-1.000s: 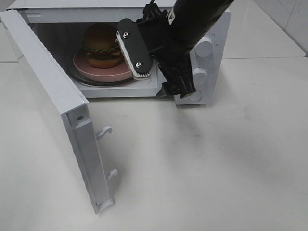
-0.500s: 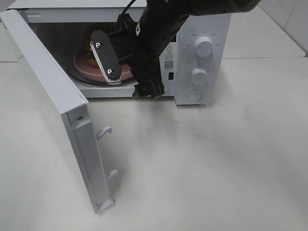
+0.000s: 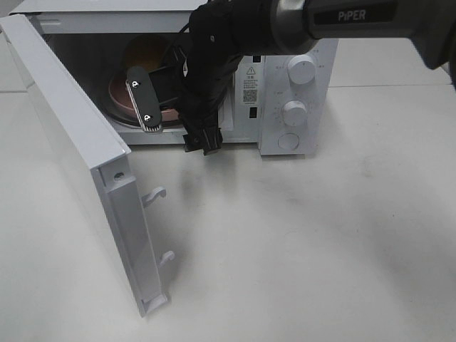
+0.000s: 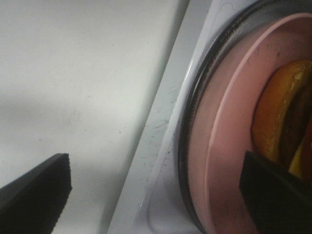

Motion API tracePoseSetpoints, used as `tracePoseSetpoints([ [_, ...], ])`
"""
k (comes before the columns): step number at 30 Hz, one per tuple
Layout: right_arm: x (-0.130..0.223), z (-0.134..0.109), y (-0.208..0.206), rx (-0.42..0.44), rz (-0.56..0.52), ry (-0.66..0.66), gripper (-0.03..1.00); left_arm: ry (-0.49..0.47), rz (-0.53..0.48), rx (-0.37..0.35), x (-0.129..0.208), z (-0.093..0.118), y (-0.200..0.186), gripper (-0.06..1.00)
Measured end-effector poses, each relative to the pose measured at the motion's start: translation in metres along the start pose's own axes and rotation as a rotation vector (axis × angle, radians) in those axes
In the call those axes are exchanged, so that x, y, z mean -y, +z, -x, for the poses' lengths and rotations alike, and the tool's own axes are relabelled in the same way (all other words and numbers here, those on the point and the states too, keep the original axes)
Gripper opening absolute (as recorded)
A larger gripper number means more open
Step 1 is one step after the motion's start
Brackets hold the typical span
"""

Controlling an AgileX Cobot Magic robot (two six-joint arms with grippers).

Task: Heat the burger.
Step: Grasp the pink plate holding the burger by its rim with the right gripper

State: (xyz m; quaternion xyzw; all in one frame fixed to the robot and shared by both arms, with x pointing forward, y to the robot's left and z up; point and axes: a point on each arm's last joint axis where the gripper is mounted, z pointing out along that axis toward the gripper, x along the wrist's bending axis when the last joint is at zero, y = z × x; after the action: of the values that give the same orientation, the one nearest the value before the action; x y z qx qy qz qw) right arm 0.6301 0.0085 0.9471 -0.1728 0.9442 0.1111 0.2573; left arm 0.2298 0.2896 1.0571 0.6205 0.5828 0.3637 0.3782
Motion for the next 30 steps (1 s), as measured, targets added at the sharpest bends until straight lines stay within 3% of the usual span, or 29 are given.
tracePoseSetpoints([
  [11, -0.001, 0.019, 0.025, 0.037, -0.008, 0.052, 0.86, 0.0, 0.0, 0.0, 0.0, 0.0, 0.0, 0.97],
  [18, 0.006, 0.024, 0.036, 0.05, -0.019, 0.087, 0.78, 0.0, 0.0, 0.0, 0.0, 0.0, 0.0, 0.97],
  [20, 0.008, 0.025, 0.036, 0.051, -0.022, 0.089, 0.72, 0.0, 0.0, 0.0, 0.0, 0.0, 0.0, 0.97],
  [22, 0.01, 0.026, 0.036, 0.056, -0.027, 0.085, 0.59, 0.0, 0.0, 0.0, 0.0, 0.0, 0.0, 0.97],
  [23, 0.01, 0.027, 0.036, 0.058, -0.027, 0.082, 0.46, 0.0, 0.0, 0.0, 0.0, 0.0, 0.0, 0.97],
  [26, 0.01, 0.027, 0.036, 0.058, -0.027, 0.082, 0.38, 0.0, 0.0, 0.0, 0.0, 0.0, 0.0, 0.97],
  [27, 0.01, 0.026, 0.036, 0.052, -0.028, 0.083, 0.2, 0.0, 0.0, 0.0, 0.0, 0.0, 0.0, 0.97],
  [28, 0.01, 0.026, 0.036, 0.049, -0.03, 0.078, 0.11, 0.0, 0.0, 0.0, 0.0, 0.0, 0.0, 0.97],
  [30, 0.01, 0.025, 0.037, 0.047, -0.03, 0.079, 0.1, 0.0, 0.0, 0.0, 0.0, 0.0, 0.0, 0.97],
])
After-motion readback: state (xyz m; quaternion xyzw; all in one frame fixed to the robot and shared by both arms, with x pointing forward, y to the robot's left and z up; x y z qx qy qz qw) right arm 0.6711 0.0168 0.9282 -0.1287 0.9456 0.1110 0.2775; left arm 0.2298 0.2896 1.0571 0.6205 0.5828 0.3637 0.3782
